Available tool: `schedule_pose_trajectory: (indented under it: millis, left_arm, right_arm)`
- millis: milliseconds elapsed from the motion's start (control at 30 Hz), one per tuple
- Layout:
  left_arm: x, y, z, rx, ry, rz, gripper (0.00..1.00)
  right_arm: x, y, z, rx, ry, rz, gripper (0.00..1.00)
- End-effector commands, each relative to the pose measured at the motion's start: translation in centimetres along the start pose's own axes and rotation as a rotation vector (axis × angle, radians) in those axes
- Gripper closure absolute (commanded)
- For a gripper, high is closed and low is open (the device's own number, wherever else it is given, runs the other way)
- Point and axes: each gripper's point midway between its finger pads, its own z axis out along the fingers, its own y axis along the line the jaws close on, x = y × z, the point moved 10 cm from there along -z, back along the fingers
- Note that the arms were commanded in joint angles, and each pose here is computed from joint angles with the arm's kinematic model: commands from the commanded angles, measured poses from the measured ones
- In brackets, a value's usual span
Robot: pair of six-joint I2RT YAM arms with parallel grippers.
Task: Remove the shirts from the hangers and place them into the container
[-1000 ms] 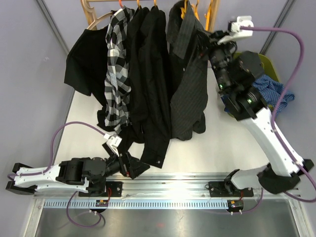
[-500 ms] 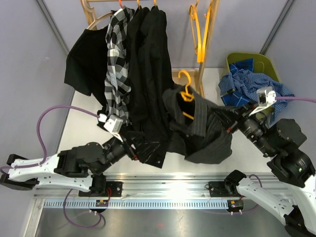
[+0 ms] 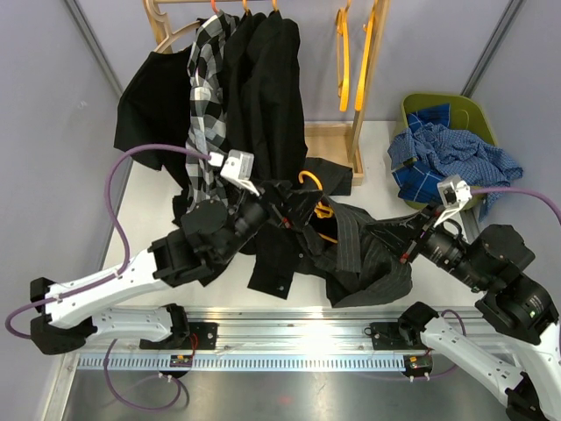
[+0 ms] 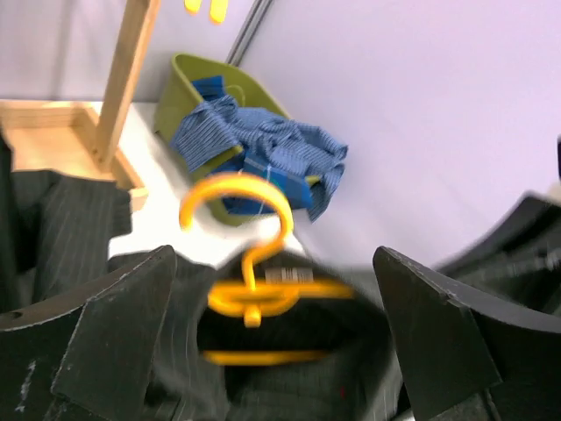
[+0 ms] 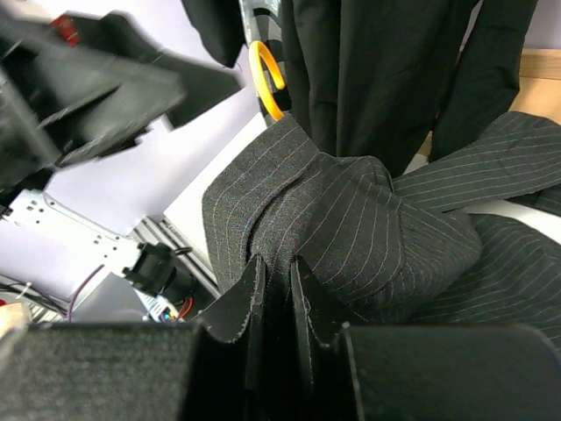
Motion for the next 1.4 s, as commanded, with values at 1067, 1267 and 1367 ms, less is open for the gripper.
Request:
schedule_pose_trajectory:
  millis: [1067, 1267, 1367]
  left_arm:
    - [1.4, -2.7, -0.6, 0.243, 0.060, -0.473, 0.01]
    - [0.2, -2.6, 0.1, 0.156, 0.002, -0.333, 0.01]
    - [-0.7, -2.5, 0.2, 0.113, -0.044, -0.263, 0.01]
  right_arm:
    - [-0.8, -0.4, 1.5, 0.029, -0.126, 0.027, 1.00]
    - [-0.8, -0.1, 1.4, -0.005, -0.124, 0.033, 1.00]
    - [-0.8, 0.0, 1.4, -0.014, -0.114, 0.034, 1.00]
